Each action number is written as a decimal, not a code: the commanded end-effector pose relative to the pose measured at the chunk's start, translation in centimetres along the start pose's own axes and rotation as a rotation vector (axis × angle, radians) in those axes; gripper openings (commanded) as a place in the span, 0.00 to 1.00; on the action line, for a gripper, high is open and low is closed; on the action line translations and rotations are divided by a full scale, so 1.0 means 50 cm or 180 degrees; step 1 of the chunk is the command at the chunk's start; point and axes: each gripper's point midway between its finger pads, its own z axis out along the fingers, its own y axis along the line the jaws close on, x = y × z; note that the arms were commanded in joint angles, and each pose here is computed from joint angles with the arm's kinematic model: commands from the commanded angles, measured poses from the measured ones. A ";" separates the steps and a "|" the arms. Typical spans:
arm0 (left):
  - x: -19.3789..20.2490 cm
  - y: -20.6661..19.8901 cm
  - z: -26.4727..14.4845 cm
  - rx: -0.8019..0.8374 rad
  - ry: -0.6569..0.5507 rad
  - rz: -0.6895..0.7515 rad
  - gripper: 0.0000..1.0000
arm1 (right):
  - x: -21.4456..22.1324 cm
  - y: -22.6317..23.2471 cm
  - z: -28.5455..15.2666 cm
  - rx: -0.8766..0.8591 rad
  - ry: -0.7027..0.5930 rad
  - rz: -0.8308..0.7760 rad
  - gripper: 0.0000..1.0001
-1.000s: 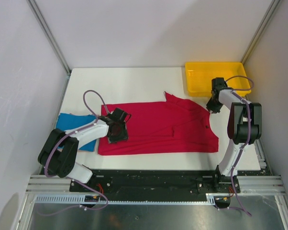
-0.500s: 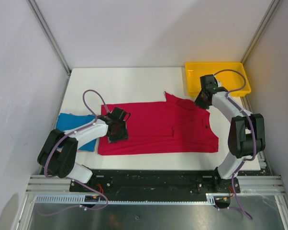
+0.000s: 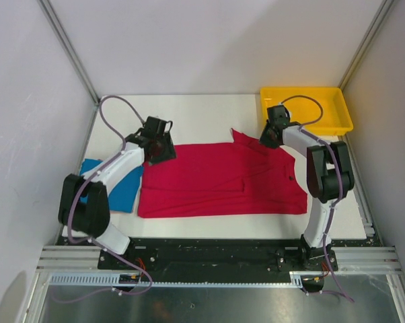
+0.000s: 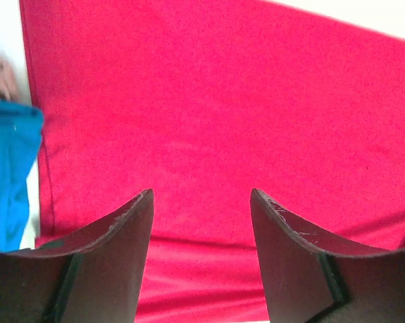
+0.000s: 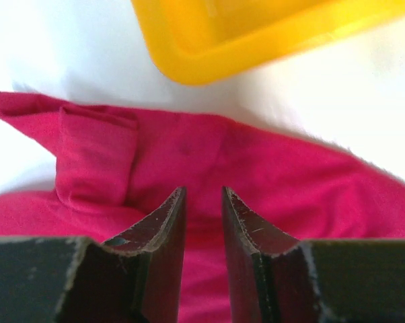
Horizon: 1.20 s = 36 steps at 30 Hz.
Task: Fold and stack the t-shirts
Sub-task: Fold the flattened tshirt in 1/3 of the way, then grap the side of the flattened tshirt furthest away from the robot with both arms
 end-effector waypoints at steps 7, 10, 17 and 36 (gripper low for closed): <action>-0.093 -0.125 0.082 0.0560 0.0008 0.0349 0.62 | -0.081 0.051 0.061 0.0214 -0.0297 -0.0482 0.36; -0.080 -0.149 0.105 0.0648 0.0107 0.0384 0.62 | -0.067 0.043 0.080 0.0283 -0.0184 -0.0503 0.36; -0.058 -0.183 0.142 0.0777 0.0246 0.0450 0.61 | 0.001 -0.037 0.105 0.0494 0.0122 -0.0129 0.22; 0.016 -0.224 0.175 0.0942 0.0544 0.0682 0.61 | 0.017 -0.181 0.022 0.0664 0.0005 0.0330 0.22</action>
